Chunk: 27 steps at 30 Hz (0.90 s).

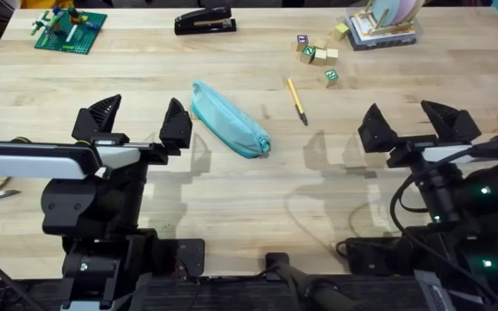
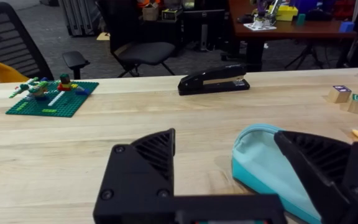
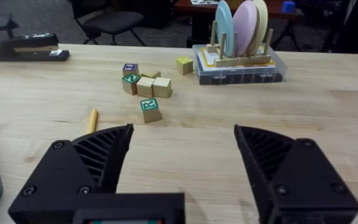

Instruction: Unzip the bag, pick up the pens from the table one at a time and place them inside, then zip the bag closed.

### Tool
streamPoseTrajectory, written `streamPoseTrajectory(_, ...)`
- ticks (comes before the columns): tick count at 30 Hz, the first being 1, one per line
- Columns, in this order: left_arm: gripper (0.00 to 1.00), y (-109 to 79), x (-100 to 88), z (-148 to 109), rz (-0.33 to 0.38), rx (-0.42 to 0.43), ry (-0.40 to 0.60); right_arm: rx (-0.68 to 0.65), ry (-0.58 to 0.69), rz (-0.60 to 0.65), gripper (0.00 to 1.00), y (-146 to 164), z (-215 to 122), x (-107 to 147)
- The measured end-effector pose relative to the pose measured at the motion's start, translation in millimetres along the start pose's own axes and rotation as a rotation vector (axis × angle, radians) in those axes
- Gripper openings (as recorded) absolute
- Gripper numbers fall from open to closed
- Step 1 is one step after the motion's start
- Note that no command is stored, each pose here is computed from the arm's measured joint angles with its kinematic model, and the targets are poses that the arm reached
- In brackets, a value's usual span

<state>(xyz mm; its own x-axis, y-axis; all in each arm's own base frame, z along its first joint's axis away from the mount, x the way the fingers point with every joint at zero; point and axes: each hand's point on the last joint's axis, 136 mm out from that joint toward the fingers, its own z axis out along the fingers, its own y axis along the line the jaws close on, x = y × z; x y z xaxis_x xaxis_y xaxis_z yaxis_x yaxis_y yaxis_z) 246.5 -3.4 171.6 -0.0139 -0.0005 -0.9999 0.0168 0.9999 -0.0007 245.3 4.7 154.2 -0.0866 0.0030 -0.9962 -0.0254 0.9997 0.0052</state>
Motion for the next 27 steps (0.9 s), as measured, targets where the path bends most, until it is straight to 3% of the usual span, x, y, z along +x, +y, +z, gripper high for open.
streamPoseTrajectory(17,0.992,10.2,0.7,0,0.027,-0.059,0.004,0.011,0.006,0.0,0.998,-2,0,1)
streamPoseTrajectory(22,0.991,9.5,12.4,-3,0.076,-0.052,0.083,0.011,0.057,0.001,0.998,-2,-4,3)
streamPoseTrajectory(23,0.991,9.3,10.2,-4,0.087,-0.05,0.093,0.011,0.079,0.0,0.998,-2,-6,5)
streamPoseTrajectory(24,0.991,6.4,-18.1,-7,0.127,-0.032,0.088,0.011,0.139,-0.01,0.998,-2,-16,-4)
streamPoseTrajectory(27,0.99,4.0,-44.4,-8,0.143,-0.019,0.078,0.01,0.15,-0.013,0.998,-1,-24,-27)
